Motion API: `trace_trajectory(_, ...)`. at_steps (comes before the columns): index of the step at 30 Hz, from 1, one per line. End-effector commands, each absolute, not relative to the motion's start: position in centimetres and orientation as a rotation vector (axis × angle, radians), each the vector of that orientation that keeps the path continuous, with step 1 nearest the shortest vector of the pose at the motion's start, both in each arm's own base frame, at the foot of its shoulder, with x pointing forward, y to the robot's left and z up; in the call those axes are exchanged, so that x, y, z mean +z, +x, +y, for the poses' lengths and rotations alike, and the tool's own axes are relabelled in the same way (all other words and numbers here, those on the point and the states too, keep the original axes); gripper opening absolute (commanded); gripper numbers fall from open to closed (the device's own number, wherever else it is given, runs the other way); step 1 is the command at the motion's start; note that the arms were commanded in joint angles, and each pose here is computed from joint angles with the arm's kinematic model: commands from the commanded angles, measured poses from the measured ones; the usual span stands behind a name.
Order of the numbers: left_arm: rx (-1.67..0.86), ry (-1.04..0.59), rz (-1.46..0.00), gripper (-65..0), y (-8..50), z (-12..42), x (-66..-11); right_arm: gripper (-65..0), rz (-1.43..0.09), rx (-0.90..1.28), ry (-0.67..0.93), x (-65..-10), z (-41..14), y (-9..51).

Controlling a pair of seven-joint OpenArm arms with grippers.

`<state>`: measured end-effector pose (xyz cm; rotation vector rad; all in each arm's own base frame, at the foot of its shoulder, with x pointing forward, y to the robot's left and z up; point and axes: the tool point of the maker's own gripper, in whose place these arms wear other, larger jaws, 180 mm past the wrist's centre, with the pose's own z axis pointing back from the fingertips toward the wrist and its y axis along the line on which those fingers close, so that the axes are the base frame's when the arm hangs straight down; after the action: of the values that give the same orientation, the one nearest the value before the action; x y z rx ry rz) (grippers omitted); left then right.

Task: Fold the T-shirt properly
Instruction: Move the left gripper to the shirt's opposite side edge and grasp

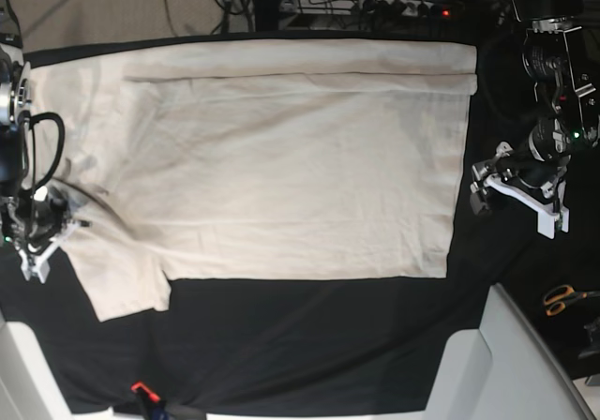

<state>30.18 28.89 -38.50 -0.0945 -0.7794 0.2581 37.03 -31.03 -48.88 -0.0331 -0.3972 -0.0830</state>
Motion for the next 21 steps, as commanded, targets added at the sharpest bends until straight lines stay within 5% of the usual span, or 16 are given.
trace_trajectory(1, 0.257, -0.086, -0.822, -19.3, 31.3, 29.7, -37.3, -57.2, -0.461, -0.081, -0.054, -46.8, -32.1, 39.1)
trace_trajectory(21, 0.293, -0.075, -0.717, -19.3, 43.3, 27.9, -45.8, -57.2, -0.469, -0.067, -0.058, -46.8, -32.0, 39.0)
